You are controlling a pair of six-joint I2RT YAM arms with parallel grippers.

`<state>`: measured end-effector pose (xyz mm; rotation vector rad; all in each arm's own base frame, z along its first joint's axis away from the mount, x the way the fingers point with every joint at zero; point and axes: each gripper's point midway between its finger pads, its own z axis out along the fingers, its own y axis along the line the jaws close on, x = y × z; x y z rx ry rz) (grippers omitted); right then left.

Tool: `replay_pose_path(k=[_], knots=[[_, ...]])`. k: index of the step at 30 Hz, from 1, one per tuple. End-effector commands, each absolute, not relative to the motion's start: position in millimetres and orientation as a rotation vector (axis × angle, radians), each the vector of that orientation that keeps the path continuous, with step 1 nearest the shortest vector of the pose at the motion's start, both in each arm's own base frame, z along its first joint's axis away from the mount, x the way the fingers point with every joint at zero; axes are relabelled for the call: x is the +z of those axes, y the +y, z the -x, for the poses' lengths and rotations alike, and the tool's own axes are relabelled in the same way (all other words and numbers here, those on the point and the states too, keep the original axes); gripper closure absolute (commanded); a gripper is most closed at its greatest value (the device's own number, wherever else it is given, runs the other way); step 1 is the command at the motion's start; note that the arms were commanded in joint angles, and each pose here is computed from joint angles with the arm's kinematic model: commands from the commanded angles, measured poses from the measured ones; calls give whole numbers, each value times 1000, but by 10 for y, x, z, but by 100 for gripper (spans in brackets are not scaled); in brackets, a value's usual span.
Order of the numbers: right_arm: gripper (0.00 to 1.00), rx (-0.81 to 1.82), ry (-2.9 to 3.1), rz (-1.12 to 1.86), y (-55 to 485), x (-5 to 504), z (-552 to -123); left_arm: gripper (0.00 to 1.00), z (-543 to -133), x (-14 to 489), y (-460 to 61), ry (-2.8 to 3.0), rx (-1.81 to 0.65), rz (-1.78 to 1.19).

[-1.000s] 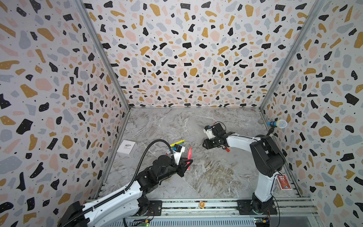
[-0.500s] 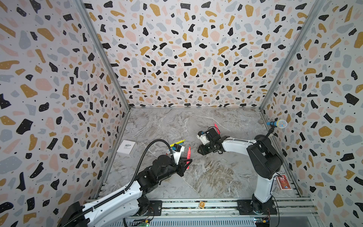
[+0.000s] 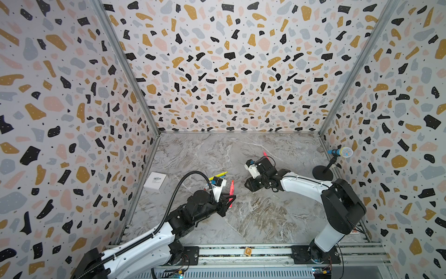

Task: Insert pens into pen caps
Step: Rotate the pen cap at the center of the table.

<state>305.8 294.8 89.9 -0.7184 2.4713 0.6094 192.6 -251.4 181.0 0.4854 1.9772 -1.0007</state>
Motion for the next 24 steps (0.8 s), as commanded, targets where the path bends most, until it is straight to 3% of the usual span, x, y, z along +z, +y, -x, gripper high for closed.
replay_pose_path(k=[1,10,24], knots=[[55,526,2421,616,2864,1286,-3213,100,-1946,1905,-2513,1949,-1008,-476],[60,288,2624,576,2626,795,-3313,100,-1970,1788,-2487,1985,-970,-473],[62,268,2695,600,2675,371,-3324,100,-1948,1776,-2469,1985,-977,-466]])
